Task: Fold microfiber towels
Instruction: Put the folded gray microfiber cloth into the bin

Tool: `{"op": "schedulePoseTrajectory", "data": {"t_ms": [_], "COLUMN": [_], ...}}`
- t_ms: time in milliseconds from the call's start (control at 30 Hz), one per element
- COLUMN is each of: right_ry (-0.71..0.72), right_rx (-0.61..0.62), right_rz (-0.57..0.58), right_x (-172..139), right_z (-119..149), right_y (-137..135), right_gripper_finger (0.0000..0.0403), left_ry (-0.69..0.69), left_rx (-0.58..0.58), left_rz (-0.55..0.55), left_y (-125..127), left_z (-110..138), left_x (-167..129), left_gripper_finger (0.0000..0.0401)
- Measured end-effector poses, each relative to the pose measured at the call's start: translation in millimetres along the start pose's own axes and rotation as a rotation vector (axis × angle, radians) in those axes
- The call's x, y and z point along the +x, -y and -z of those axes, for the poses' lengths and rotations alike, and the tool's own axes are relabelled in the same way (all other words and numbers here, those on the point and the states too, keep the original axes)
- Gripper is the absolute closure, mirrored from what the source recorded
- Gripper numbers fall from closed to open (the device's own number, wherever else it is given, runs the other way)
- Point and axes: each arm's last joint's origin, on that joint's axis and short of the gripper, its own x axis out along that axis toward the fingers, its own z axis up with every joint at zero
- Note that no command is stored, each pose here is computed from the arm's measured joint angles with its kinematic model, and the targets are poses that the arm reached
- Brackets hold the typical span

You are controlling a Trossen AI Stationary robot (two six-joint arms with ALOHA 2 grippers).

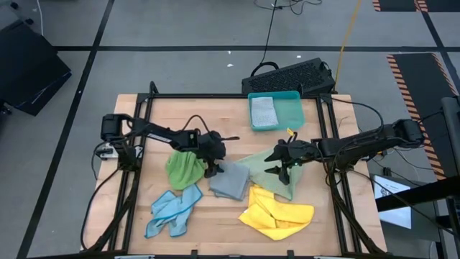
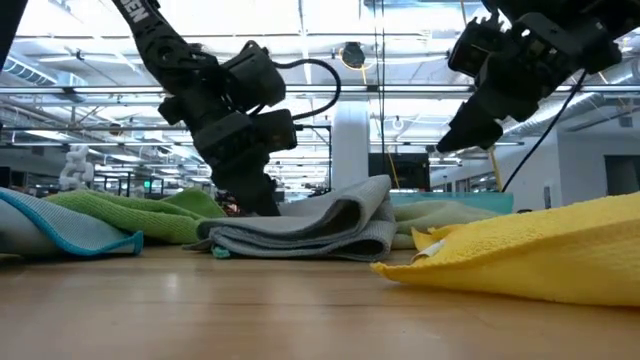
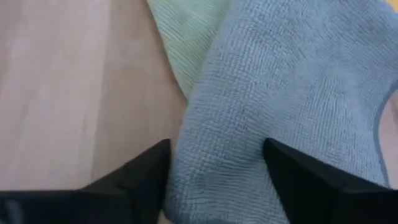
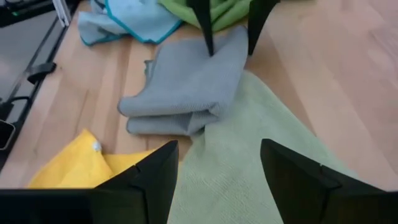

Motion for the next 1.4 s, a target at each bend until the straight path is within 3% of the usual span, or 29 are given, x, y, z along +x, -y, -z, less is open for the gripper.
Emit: {"op": "schedulePoseTrajectory", "data": {"t_ms": [267,333,467,600,733,933,1200,1400], "right_ry": [0.072,0.095,0.182,0.200,0.107,-0.006,-0.033,-0.079], "right_rx": [0.057,0.071,0.114,0.126,0.089,0.037,0.012,0.006], "right_rz": [-0.006,-0.019,-0.039,0.012,0.003,-0.154,-0.135,-0.157], "right_x": [21.6,30.2,48.8,64.8,81.3,107.4,139.4,144.1], "right_z": [-2.6,-2.4,-4.9,-22.3,-37.3,-46.9,-51.5,-49.2], "right_y": [-3.1,-5.0,-6.9,-5.4,-4.3,-10.7,-9.1,-9.5], "right_gripper_finger": [0.0185,0.0185,0.0185,0.0174,0.0146,0.0128,0.0157,0.0209], "left_ry": [0.015,0.032,0.086,0.111,0.115,0.135,0.142,0.148], "left_rx": [0.021,0.022,0.053,0.054,0.044,0.071,0.095,0.111], "left_rz": [-0.125,-0.134,-0.162,-0.164,-0.195,-0.238,-0.235,-0.251], "left_y": [18.5,25.1,42.2,57.9,73.5,91.0,101.0,107.0], "left_z": [-5.7,-8.0,-13.1,-13.4,-10.0,-6.6,-4.6,-2.9], "left_x": [-14.7,-19.4,-22.8,-19.9,-16.6,-13.8,-12.5,-11.9], "left_gripper_finger": [0.0361,0.0388,0.0384,0.0391,0.0393,0.0396,0.0395,0.0394]}}
